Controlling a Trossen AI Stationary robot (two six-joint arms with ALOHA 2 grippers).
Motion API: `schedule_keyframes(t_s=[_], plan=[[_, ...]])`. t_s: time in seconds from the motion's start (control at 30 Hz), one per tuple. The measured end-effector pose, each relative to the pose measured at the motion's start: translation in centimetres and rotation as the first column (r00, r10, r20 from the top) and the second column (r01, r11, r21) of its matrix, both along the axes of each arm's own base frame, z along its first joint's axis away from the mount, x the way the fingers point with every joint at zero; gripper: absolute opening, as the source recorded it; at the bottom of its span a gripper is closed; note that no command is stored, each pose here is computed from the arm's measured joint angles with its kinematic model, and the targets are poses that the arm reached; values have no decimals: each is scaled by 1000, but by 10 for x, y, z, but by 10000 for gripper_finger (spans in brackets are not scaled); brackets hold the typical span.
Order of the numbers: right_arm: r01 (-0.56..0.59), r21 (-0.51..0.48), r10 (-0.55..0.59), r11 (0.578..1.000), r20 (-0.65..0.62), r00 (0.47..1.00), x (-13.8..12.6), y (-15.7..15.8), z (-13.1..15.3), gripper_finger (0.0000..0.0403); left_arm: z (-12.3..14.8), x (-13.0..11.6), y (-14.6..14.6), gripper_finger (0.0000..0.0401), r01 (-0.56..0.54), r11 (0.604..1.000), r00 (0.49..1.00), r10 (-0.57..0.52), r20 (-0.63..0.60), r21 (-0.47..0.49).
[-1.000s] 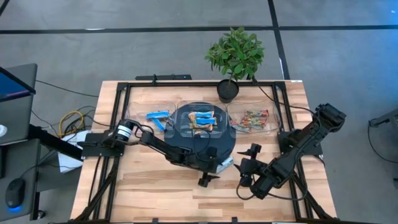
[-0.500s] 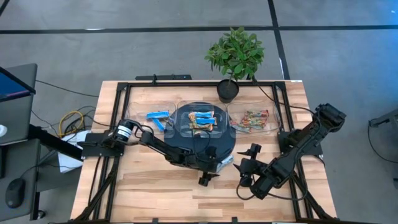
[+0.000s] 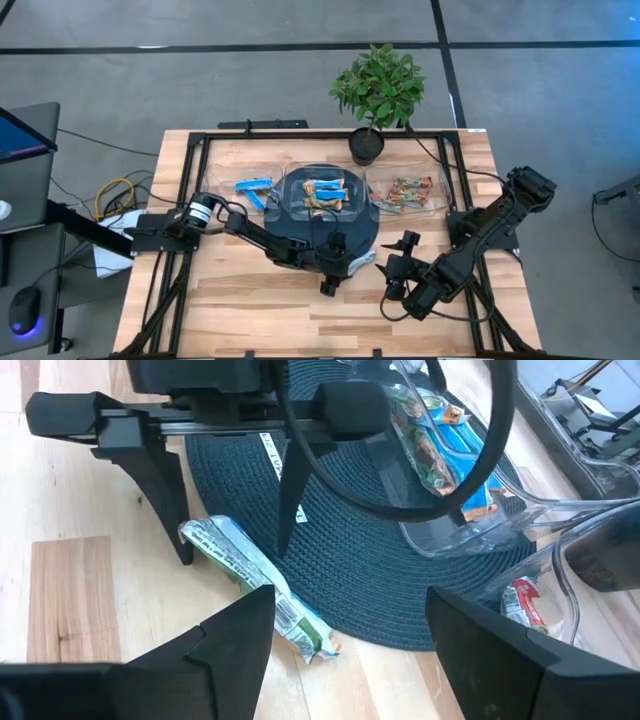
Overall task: Pick and place Granola Bars by type
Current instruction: Put the orange snack bar into the middle transparent bin
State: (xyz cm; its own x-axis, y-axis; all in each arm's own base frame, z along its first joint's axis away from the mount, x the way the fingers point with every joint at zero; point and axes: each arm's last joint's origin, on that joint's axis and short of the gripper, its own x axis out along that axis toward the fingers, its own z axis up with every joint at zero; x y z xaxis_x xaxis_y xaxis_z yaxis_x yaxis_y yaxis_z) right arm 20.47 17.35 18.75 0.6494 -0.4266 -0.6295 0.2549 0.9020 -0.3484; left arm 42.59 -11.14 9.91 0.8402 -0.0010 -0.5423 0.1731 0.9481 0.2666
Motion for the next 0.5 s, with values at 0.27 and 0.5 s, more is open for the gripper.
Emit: schedule_keyframes(t_s=[0.27, 0.5], plan=[[0, 0, 0, 1000, 0, 1000, 0, 0, 0, 255, 1, 0, 0, 260, -18, 1000, 1000, 18, 10, 11], [0, 0, 0, 1000, 0, 1000, 0, 0, 0, 255, 0, 0, 0, 178, -11, 1000, 1000, 11, 8, 23]])
